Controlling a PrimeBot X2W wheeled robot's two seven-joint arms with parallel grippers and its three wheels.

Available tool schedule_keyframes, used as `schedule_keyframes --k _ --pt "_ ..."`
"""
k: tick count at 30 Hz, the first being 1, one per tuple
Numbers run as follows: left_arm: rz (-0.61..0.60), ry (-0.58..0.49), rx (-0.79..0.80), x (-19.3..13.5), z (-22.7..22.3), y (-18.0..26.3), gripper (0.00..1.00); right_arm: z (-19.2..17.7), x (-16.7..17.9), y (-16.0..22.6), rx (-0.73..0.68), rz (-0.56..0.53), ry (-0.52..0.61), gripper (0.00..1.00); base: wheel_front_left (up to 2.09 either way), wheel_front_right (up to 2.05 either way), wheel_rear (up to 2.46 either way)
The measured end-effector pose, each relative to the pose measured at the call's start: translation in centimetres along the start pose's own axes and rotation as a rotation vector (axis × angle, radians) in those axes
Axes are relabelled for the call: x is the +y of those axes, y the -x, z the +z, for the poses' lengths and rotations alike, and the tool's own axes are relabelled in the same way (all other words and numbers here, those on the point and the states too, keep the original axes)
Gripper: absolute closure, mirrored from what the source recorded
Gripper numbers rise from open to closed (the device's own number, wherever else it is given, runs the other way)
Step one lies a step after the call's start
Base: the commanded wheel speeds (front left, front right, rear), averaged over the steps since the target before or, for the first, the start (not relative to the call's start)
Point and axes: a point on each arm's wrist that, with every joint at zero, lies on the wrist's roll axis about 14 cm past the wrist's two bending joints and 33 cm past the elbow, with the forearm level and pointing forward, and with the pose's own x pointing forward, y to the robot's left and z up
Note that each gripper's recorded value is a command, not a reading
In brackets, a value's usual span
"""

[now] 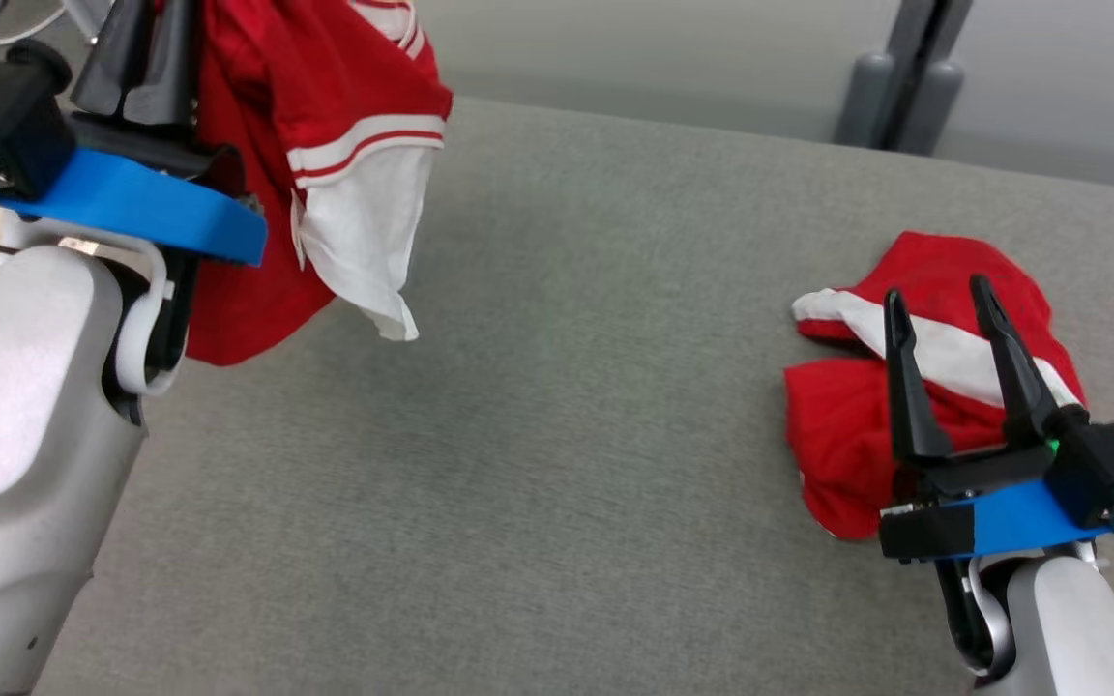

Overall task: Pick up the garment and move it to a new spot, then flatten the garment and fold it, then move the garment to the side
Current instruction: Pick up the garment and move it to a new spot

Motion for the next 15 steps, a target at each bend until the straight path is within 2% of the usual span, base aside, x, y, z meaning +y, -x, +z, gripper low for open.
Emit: schedule_keyframes --k 4,8,15 --pt "0.089 -0.023 0.044 3.2 -0.7 2.8 1.00 -1.0 2.9 -1.3 0.015 0.078 -0.021 0.00 0.00 0.00 0.00" --pt "0.148 -0.033 0.081 5.0 -1.5 5.0 1.00 -2.1 5.0 -2.2 0.032 0.134 -0.046 0.00 0.00 0.00 0.00" --pt "0.207 -0.038 0.112 6.8 -2.4 6.2 1.00 -3.0 6.4 -2.5 0.049 0.172 -0.063 0.00 0.00 0.00 0.00"
